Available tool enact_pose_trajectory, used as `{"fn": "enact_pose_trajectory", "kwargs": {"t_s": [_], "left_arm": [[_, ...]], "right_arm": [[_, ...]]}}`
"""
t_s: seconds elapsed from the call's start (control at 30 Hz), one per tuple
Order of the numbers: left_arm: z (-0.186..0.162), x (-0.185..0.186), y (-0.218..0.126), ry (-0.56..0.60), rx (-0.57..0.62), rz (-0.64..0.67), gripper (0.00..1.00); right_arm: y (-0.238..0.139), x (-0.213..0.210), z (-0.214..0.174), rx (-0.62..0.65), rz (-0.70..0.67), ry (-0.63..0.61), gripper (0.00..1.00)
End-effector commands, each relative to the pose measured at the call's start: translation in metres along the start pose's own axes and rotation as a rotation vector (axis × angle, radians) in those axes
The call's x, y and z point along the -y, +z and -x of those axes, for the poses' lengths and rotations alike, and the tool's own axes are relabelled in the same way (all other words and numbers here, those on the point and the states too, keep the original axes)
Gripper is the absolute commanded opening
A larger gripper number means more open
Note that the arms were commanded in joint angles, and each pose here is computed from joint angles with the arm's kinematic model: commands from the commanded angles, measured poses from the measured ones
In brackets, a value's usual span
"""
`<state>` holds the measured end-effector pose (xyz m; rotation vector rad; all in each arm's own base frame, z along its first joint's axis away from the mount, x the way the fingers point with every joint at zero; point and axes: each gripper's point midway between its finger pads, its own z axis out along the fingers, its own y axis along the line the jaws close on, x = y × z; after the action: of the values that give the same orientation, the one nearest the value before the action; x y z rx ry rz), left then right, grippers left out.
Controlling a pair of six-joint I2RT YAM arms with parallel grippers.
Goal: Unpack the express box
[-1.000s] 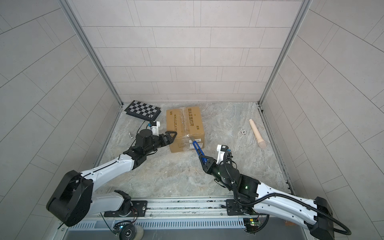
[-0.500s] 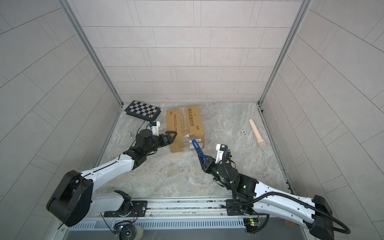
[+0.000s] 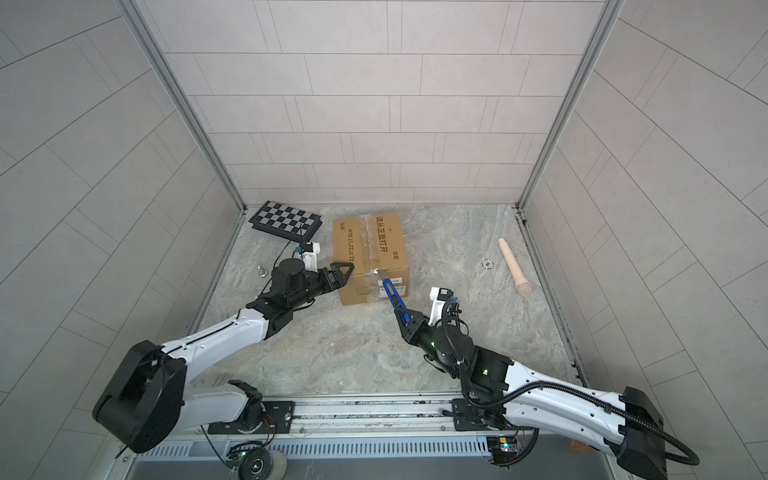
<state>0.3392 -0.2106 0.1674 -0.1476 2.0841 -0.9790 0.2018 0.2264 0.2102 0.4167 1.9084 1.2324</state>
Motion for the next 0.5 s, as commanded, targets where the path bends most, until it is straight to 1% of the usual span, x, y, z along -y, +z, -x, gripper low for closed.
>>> {"fn": "enact_pose_trajectory", "kwargs": {"t_s": [0.0,0.3,0.47], "left_arm": [[-0.0034,0.0039,0.0021,0.001,-0.02,-0.011,0.91],[-0.0027,0.0044,0.0033,-0.005,-0.018,-0.014,0.92],[-0.0036,0.0044,0.0039,-0.008,-0.021,-0.016,0.92]], "right_arm": [[0.0003,-0.0039,0.0028,0.011,0.019,0.016,0.0],[-0.0021,0.0004,-0.0033,-0.025,0.004,0.045,0.0],[-0.003,0.0039,-0.0031,-0.02,-0.001,0.052,0.0]]}}
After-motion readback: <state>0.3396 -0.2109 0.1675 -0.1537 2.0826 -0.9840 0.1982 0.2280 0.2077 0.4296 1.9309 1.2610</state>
